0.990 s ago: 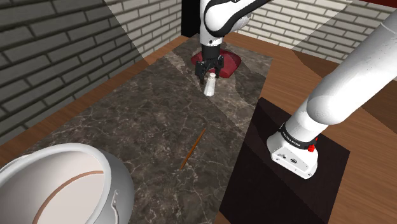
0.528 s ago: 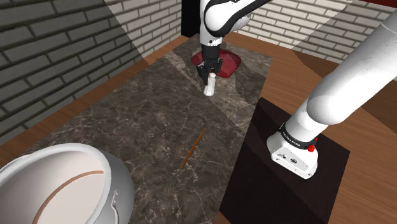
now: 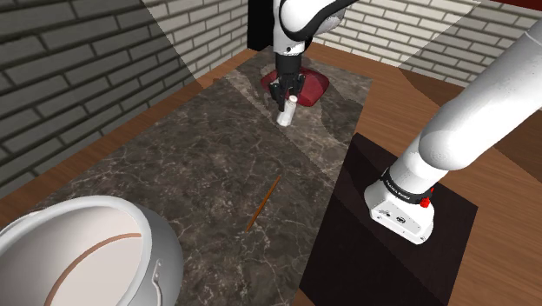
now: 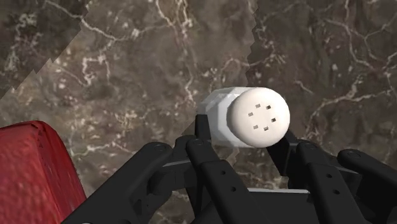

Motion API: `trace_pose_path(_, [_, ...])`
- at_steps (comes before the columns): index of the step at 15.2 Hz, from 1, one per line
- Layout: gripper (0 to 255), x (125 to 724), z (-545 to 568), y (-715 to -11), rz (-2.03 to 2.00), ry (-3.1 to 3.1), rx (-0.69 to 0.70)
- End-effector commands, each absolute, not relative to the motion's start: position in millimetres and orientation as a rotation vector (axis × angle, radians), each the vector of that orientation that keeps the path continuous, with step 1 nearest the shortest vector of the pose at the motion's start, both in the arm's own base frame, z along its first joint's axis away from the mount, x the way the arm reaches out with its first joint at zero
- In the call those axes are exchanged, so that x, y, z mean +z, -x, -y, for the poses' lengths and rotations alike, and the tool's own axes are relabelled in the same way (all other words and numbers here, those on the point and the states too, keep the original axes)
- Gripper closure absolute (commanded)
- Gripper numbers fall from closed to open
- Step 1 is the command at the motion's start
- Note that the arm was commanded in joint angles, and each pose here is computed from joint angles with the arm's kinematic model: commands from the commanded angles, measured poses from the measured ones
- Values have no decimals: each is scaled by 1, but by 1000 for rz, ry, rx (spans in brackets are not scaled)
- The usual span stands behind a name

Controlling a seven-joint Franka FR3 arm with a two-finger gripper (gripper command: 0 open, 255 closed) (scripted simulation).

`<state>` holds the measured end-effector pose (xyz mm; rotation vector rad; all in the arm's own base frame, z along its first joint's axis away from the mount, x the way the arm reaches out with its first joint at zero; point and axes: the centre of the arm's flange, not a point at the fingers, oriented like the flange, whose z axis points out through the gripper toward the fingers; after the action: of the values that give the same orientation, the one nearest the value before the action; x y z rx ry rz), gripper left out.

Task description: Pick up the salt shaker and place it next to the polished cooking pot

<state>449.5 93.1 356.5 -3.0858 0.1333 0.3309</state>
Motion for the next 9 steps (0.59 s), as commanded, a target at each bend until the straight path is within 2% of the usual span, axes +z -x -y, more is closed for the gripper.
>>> trace_pose_path(1, [255, 367, -92, -448, -133, 3086, 332])
trace_pose_path(9, [255, 409, -92, -448, -133, 3086, 332])
